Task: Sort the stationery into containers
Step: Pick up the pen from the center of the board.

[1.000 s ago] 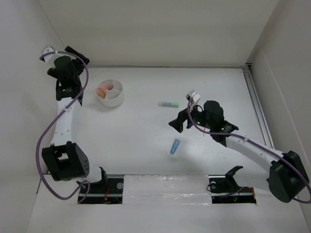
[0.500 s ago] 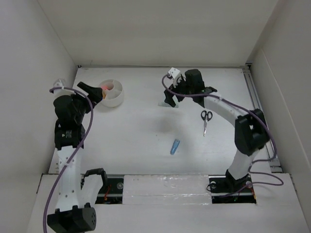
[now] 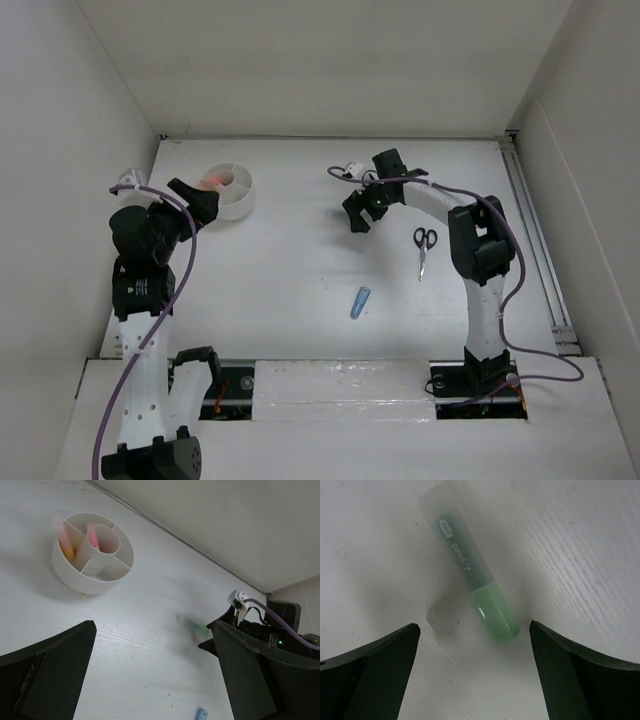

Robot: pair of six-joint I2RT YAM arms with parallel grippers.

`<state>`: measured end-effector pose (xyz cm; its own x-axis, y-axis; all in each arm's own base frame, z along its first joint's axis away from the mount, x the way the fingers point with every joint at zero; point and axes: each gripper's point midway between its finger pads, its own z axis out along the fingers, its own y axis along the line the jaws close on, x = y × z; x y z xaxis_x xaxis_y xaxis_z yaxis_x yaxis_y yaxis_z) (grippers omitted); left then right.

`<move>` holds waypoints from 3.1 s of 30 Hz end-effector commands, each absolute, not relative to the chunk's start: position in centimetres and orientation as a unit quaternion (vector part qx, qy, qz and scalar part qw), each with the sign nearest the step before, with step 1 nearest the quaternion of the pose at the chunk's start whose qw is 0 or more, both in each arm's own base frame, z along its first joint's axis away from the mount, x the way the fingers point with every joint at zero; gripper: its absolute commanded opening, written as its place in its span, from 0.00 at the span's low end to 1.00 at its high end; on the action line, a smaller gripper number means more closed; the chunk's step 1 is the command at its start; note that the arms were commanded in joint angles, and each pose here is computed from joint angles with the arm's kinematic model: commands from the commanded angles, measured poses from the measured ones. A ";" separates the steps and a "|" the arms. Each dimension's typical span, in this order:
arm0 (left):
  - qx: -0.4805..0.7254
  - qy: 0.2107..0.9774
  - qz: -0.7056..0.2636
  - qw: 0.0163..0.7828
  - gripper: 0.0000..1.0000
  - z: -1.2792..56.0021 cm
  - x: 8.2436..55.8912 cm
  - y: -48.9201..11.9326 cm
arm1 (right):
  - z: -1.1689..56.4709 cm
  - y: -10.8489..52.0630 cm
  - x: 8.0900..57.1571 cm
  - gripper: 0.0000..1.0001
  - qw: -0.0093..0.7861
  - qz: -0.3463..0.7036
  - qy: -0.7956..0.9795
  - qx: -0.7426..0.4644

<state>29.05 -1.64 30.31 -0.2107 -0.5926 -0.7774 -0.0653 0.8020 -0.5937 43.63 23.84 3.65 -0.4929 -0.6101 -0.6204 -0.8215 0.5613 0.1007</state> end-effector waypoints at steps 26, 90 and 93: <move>-0.195 0.748 -0.245 0.585 1.00 30.0 29.5 -2.4 | -0.1 24.5 42.7 0.44 0.165 0.157 0.871 -0.435; -0.142 0.772 -0.344 0.515 0.00 27.9 31.5 -5.7 | 29.0 52.4 24.8 0.65 0.473 0.489 0.664 -0.310; -0.197 0.771 -0.274 0.540 0.00 28.7 32.6 -2.8 | 27.4 50.0 26.1 1.00 0.488 0.454 0.687 -0.289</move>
